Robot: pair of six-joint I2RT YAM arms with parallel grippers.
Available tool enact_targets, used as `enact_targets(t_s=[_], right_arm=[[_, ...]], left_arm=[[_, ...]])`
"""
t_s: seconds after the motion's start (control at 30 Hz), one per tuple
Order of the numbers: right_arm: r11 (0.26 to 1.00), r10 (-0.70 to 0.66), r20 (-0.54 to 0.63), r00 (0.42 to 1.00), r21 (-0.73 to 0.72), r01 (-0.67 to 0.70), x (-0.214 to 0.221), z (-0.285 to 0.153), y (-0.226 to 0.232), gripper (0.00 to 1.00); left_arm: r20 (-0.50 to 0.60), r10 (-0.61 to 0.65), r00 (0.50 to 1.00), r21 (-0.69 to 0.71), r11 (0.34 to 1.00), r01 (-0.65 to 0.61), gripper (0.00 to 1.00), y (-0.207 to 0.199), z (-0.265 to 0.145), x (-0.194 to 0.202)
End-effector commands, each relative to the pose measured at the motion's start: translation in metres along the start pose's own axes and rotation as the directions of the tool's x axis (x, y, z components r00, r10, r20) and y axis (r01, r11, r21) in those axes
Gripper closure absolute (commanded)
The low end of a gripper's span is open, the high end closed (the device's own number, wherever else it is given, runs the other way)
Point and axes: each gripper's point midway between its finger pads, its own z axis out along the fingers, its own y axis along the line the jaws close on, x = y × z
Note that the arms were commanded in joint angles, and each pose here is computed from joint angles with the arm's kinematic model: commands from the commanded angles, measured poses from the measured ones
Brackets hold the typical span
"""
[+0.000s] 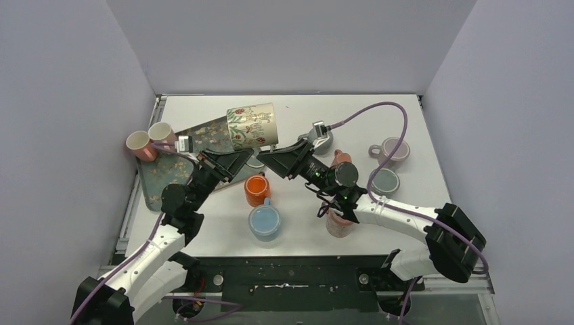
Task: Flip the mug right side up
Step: Turn over the cup at the center of the board, then place the cup on the tray.
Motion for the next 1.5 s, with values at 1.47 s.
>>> enact_targets(t_s=[1.47], right_arm=[[0.789,-0.422,-0.138,0.896,0.431,0.438,-0.026,-0.121,-0.038,0.00]], left_arm=[[-0.344,0.769,0.539,-0.811,0.046,-0.583,1.00,0.167,-0.022,-0.208]])
